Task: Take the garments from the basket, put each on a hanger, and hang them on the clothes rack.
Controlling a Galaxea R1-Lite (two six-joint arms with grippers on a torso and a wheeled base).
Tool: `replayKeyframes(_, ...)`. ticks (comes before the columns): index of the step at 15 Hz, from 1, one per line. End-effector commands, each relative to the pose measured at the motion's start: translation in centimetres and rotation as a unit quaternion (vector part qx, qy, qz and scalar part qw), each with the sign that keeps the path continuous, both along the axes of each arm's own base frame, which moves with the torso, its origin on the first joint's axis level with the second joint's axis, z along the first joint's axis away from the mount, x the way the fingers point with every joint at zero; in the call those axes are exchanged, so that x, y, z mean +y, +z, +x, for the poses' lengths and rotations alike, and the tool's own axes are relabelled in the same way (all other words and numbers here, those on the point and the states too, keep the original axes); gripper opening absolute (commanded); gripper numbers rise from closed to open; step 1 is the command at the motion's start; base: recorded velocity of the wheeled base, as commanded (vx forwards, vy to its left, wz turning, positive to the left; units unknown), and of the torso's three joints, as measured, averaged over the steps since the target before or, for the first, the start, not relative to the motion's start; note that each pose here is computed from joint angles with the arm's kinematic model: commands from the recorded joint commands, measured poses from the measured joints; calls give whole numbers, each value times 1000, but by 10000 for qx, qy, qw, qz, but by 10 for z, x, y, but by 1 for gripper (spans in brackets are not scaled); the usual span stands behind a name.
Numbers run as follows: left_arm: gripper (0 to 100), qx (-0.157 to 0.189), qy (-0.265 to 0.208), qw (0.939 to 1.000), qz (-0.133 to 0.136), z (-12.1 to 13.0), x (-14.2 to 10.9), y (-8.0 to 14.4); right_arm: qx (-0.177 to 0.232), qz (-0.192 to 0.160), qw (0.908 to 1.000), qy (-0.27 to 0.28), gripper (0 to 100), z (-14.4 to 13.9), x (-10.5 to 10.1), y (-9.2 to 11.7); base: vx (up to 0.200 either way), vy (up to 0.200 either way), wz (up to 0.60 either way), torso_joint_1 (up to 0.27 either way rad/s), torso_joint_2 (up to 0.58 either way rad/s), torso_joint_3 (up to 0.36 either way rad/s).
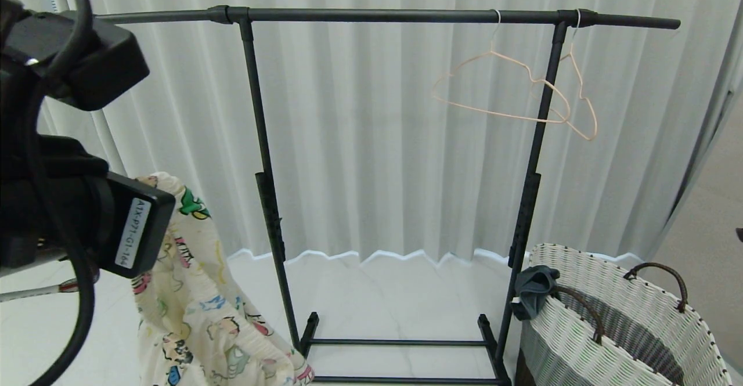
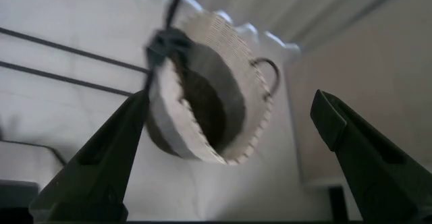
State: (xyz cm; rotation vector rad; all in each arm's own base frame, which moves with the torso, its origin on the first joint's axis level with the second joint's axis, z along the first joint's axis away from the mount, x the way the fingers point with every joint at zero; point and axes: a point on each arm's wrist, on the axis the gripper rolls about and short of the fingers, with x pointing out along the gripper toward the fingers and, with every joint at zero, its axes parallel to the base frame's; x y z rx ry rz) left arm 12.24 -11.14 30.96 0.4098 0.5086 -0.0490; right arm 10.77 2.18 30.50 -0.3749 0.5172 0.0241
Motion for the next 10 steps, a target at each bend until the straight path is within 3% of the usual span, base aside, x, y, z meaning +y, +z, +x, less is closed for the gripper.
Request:
replayKeyframes(1, 0, -118, 304, 9994, -114, -7, 20, 3, -74, 81, 9998, -150, 100, -4, -7, 0, 0, 0, 0, 0, 0, 0)
replayKeyframes(4, 0, -127, 337, 9993, -109, -10, 25, 1, -67, 272, 9995, 170, 100, -5, -5, 1, 0, 0, 0, 19, -38, -9)
replayKeyframes(7, 0, -206, 442, 9988, -63, -15, 30, 0, -195, 299, 9992, 172, 100, -3, -5, 3, 0, 0, 0, 154, -115, -173)
replayKeyframes(10, 0, -211, 423, 9989, -62, -19, 33, -1, -278, 314, 9990, 174, 100, -1, -5, 5, 0, 0, 0, 216, -593, -233)
